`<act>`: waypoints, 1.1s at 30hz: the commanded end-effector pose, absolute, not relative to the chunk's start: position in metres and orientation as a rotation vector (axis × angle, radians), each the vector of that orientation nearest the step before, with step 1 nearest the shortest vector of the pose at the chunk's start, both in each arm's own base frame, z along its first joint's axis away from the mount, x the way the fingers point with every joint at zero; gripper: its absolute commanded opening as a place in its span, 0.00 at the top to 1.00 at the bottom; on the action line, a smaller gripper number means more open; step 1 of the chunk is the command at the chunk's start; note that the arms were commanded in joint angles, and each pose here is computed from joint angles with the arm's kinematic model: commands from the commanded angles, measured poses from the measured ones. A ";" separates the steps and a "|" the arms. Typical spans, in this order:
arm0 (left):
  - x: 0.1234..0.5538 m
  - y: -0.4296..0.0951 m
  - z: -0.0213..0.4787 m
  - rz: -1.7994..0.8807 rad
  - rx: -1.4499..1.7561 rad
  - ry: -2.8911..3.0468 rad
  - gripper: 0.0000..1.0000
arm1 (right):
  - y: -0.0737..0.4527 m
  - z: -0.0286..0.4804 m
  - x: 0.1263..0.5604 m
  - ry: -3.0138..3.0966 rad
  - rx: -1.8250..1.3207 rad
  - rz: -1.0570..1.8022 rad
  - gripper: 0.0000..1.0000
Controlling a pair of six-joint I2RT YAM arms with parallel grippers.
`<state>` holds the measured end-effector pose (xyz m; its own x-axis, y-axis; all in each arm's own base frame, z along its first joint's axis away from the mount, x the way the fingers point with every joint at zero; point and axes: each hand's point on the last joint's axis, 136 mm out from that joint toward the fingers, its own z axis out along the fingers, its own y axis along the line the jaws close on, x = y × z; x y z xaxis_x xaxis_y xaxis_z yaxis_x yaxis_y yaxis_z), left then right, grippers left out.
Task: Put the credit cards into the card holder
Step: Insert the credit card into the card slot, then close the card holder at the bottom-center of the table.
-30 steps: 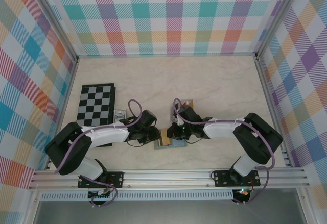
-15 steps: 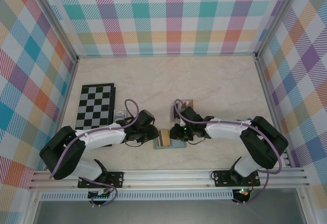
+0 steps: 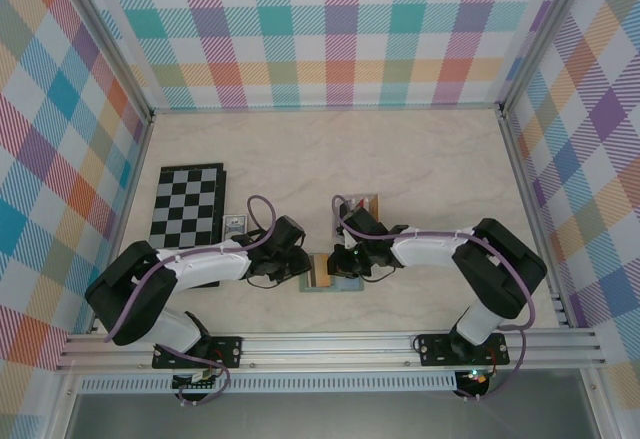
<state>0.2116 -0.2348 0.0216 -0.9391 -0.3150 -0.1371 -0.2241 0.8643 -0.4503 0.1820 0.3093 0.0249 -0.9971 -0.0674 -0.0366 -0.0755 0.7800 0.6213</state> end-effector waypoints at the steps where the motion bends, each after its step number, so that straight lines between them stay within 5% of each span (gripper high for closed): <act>1: 0.210 -0.235 0.016 -0.673 -0.422 2.840 0.71 | 0.332 0.043 0.184 2.892 -0.217 1.148 0.90; 12: 0.213 -0.224 0.025 -0.622 -0.450 2.801 0.70 | 0.302 0.060 0.195 2.871 -0.190 0.891 0.81; 21: 0.223 -0.203 0.057 -0.476 -0.383 2.726 0.64 | 0.241 0.115 0.226 2.669 -0.159 0.496 0.61; 33: 0.253 -0.210 0.085 -0.467 -0.348 2.667 0.55 | 0.183 0.162 0.273 2.570 -0.084 0.351 0.55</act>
<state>0.2403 -0.2141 0.0792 -0.8935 -0.3110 -0.3240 -0.1700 0.9020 -0.3969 0.2659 0.1956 0.1531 -0.8564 0.0518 -0.5136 -0.1133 0.9518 0.2849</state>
